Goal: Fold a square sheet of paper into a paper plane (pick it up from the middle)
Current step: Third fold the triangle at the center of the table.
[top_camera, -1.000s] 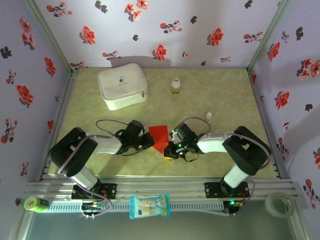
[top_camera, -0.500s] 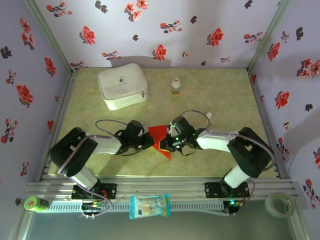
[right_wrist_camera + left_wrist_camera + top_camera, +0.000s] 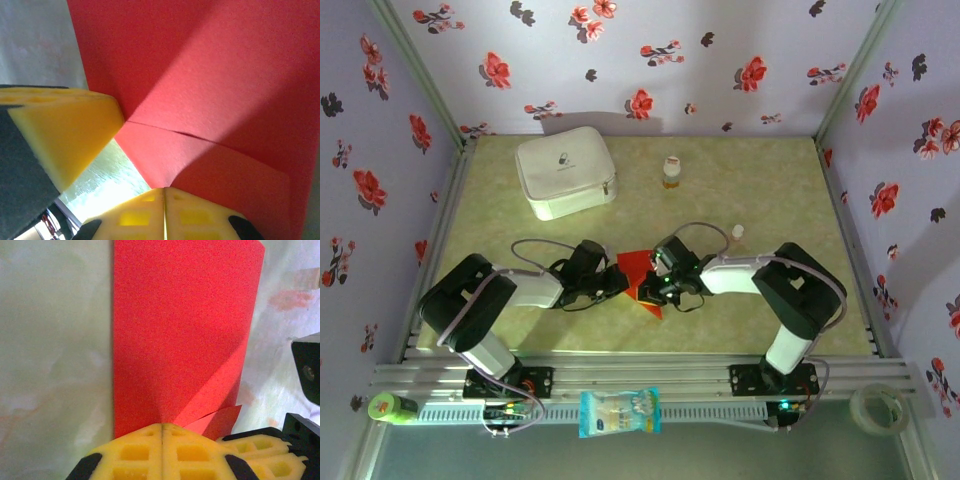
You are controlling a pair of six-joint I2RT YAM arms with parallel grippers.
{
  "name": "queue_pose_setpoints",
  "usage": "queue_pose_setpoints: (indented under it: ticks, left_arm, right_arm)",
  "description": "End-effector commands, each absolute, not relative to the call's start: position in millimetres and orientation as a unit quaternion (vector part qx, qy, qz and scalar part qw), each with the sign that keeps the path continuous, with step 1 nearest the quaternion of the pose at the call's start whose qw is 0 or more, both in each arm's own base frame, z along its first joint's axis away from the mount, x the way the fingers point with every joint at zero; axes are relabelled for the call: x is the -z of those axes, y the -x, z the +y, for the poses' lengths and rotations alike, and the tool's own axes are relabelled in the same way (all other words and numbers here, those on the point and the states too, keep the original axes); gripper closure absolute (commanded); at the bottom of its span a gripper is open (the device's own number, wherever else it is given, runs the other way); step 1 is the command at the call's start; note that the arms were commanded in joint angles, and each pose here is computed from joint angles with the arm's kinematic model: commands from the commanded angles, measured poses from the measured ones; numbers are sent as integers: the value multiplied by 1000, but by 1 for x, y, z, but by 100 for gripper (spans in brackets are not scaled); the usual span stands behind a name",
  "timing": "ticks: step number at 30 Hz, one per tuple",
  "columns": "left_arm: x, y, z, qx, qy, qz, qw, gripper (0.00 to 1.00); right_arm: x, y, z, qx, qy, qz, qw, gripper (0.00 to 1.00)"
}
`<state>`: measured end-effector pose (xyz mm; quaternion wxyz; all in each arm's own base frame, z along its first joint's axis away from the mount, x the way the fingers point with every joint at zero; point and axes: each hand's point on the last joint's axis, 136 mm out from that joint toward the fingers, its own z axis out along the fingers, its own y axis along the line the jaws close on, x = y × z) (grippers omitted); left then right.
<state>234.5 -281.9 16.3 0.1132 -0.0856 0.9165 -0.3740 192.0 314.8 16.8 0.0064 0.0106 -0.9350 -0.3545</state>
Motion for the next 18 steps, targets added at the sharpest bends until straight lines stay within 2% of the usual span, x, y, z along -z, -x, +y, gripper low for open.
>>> queue_pose_setpoints:
  ticks: [1, 8, 14, 18]
  left_arm:
    - [18, -221, -257, 311, 99, 941, 87, 100]
    - [19, -220, -257, 309, 96, 942, 84, 100]
    - [17, -222, -258, 312, 98, 941, 86, 100]
    - [15, -222, -259, 313, 96, 941, 87, 100]
  right_arm:
    - [-13, -179, 299, 333, -10, -943, 9, 90]
    - [-39, -186, 320, 385, -31, -922, -5, 93]
    - [-24, -187, 334, 381, -37, -924, 19, 94]
    - [6, -181, 314, 316, -16, -948, 34, 95]
